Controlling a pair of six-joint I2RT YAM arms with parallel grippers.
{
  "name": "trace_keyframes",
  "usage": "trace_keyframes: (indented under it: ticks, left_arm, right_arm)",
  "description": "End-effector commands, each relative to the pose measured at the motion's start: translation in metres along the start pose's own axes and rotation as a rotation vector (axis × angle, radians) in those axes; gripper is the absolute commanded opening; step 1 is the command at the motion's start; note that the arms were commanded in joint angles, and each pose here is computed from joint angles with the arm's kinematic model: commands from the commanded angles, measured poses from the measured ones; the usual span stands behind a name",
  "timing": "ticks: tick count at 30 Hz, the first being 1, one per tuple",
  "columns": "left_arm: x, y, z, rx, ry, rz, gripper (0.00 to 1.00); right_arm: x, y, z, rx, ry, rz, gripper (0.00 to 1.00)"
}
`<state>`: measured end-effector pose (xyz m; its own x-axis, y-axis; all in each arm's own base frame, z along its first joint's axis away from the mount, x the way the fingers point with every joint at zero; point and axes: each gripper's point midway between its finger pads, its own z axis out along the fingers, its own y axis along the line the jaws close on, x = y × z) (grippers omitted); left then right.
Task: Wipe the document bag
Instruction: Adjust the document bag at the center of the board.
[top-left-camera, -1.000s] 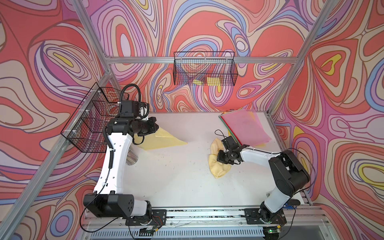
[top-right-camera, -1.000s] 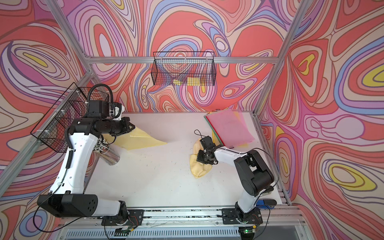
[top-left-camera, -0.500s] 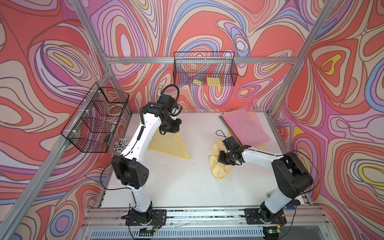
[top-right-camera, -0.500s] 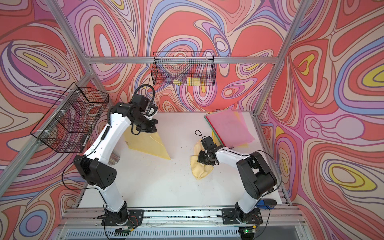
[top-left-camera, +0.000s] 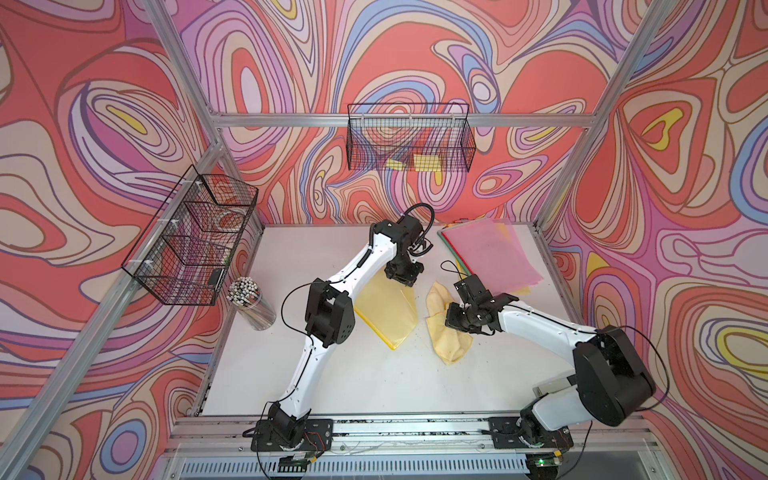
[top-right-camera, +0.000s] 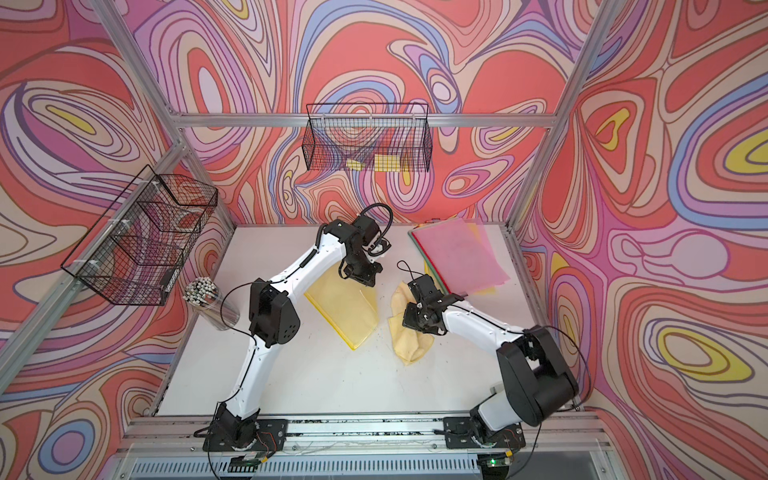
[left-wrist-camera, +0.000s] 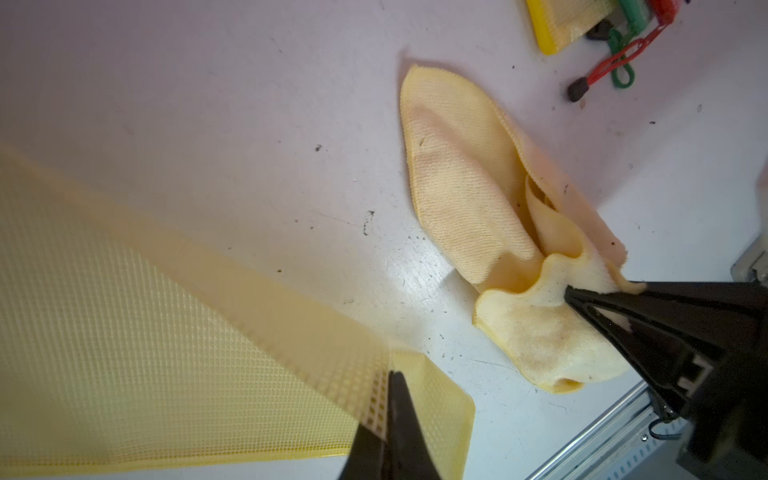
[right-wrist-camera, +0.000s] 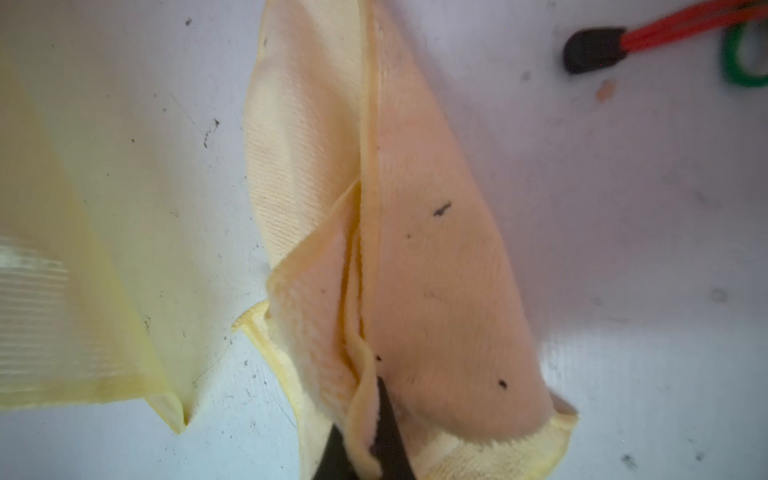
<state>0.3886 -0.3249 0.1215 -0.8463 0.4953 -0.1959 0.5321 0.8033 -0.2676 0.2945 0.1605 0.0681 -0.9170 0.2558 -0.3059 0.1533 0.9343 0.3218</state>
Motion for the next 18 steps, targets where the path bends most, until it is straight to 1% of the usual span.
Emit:
trace_keyframes:
  ticks: [1, 3, 5, 6, 7, 8, 10, 11, 12, 14, 15, 17, 18]
  left_arm:
    - [-0.014, -0.023, 0.001, 0.088, -0.075, 0.033, 0.01]
    - [-0.018, -0.032, 0.009, 0.119, -0.1, 0.035, 0.09]
    - [-0.017, -0.048, 0.017, 0.182, -0.108, 0.051, 0.11]
    - [-0.016, -0.054, 0.021, 0.211, -0.11, 0.052, 0.14]
    - [-0.013, -0.06, 0.025, 0.239, -0.108, 0.055, 0.21]
    - [-0.011, -0.065, 0.028, 0.258, -0.111, 0.054, 0.3]
    - [-0.007, -0.068, 0.03, 0.275, -0.137, 0.043, 0.41]
    - [-0.006, -0.071, 0.025, 0.294, -0.171, 0.041, 0.48]
    - [-0.008, -0.073, 0.018, 0.3, -0.212, 0.041, 0.51]
    - [-0.011, -0.074, -0.008, 0.305, -0.331, 0.036, 0.53]
    - [-0.012, -0.073, -0.02, 0.302, -0.383, 0.026, 0.55]
    - [-0.009, -0.067, -0.046, 0.297, -0.492, -0.003, 0.65]
    - [-0.008, -0.064, -0.06, 0.296, -0.54, -0.016, 0.69]
  right_arm:
    - [-0.007, -0.014, -0.025, 0.066, -0.057, 0.019, 0.0]
    - [-0.013, -0.015, -0.041, 0.081, -0.092, 0.017, 0.0]
    - [-0.019, -0.015, -0.056, 0.092, -0.125, 0.012, 0.0]
    - [-0.022, -0.015, -0.062, 0.095, -0.138, 0.01, 0.0]
    - [-0.026, -0.014, -0.068, 0.1, -0.151, 0.002, 0.0]
    - [-0.029, -0.014, -0.073, 0.108, -0.16, -0.006, 0.0]
    - [-0.038, -0.013, -0.083, 0.132, -0.182, -0.024, 0.0]
    - [-0.042, -0.011, -0.086, 0.137, -0.189, -0.038, 0.0]
    - [-0.045, -0.009, -0.087, 0.141, -0.194, -0.047, 0.0]
    - [-0.054, -0.001, -0.087, 0.134, -0.198, -0.068, 0.0]
    - [-0.057, 0.003, -0.086, 0.129, -0.192, -0.079, 0.0]
    - [-0.065, 0.011, -0.086, 0.129, -0.195, -0.09, 0.0]
    - [-0.071, 0.015, -0.089, 0.124, -0.209, -0.093, 0.0]
